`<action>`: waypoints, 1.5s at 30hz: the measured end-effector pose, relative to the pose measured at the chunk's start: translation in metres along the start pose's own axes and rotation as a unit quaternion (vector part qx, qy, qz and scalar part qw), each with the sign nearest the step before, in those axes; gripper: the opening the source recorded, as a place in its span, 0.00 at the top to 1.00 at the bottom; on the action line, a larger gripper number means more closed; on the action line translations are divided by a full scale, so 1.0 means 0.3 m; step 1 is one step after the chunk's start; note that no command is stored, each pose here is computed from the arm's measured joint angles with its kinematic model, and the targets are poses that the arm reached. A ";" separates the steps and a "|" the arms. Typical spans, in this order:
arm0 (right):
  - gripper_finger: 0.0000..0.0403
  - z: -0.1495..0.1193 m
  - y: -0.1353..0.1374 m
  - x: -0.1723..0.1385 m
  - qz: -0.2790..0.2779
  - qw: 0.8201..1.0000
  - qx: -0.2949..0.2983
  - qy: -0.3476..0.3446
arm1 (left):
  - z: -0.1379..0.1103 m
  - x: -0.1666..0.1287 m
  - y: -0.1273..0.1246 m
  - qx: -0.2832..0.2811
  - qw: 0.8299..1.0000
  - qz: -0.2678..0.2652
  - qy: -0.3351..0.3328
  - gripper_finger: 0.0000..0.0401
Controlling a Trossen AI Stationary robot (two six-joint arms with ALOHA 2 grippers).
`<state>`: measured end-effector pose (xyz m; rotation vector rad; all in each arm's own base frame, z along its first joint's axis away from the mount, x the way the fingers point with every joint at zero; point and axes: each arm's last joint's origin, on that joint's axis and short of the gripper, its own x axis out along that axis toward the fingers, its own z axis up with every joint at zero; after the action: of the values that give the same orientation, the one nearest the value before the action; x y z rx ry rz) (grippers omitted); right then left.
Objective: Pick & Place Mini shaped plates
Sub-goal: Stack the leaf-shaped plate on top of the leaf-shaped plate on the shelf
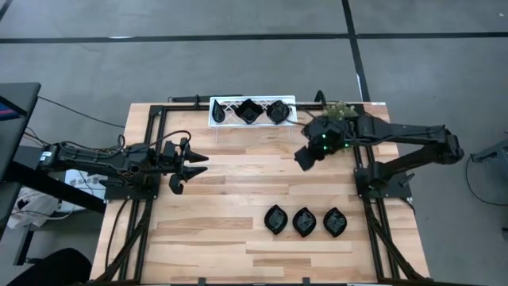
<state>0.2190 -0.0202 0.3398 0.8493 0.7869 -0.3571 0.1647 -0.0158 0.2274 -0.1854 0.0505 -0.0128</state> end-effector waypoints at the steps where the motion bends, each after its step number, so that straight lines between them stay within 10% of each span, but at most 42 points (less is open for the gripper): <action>1: 0.86 -0.009 0.010 0.000 0.005 1.000 -0.011 0.004 | 0.000 0.000 0.000 0.000 1.000 0.000 0.000 0.57; 19: 0.86 -0.164 0.119 0.003 0.060 0.986 -0.133 0.085 | 0.002 0.000 0.000 -0.009 1.000 0.000 -0.004 0.57; 38: 0.86 -0.489 -0.008 0.037 -0.215 0.920 -0.033 0.324 | 0.005 0.000 -0.001 -0.029 1.000 -0.001 -0.008 0.57; 45: 0.86 -0.588 -0.089 0.075 -0.211 0.928 0.011 0.306 | 0.005 0.000 -0.001 -0.029 1.000 -0.002 -0.009 0.57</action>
<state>0.1352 0.1014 0.2371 0.8144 1.5635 -0.4878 0.1647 -0.0158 0.2290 -0.2445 0.0328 -0.0129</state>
